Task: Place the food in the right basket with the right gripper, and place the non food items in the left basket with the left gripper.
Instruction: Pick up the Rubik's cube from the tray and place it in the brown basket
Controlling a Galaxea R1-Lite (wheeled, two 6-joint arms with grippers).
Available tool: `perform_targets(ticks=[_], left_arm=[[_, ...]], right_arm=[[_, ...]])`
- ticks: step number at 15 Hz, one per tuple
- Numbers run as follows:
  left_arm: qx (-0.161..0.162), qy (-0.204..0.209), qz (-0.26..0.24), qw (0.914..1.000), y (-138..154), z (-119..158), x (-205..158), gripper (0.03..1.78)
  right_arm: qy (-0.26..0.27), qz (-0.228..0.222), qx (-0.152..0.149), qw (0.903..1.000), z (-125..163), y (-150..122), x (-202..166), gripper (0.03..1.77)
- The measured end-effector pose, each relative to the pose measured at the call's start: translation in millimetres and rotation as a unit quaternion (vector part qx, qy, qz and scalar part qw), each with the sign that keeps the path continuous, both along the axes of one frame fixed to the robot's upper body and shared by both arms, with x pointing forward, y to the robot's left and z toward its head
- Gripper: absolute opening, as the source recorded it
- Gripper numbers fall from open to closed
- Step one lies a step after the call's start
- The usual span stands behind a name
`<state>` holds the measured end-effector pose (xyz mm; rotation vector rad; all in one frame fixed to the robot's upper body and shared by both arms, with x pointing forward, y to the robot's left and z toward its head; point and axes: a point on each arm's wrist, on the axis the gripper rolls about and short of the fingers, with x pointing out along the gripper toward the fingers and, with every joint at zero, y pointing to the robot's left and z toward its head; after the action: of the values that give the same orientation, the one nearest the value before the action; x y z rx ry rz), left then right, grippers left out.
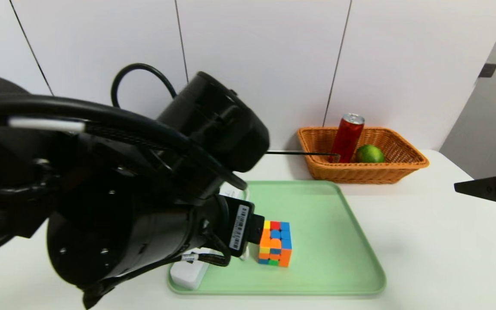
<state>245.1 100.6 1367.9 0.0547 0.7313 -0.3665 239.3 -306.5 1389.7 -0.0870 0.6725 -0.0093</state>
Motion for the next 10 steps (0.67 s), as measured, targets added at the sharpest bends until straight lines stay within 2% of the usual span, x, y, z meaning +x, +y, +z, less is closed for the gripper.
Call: perform_targets(ticks=[4, 7, 10], left_arm=[[0.01, 0.023, -0.013, 0.9996, -37.7, -9.9, 8.7, 1.69], [0.027, 0.034, -0.016, 0.9989, -57.4, -19.5, 16.0, 1.69], [0.032, 0.051, -0.01, 0.9981, -70.0, -23.7, 21.9, 1.69]], right_arm=[[-0.022, 0.067, 0.053, 0.9961, -17.9, 1.9, 1.5, 1.69], [-0.052, 0.078, 0.047, 0.9944, -35.6, -0.6, 8.6, 1.69], [-0.02, 0.057, 0.042, 0.9973, -44.7, -6.5, 9.0, 1.69]])
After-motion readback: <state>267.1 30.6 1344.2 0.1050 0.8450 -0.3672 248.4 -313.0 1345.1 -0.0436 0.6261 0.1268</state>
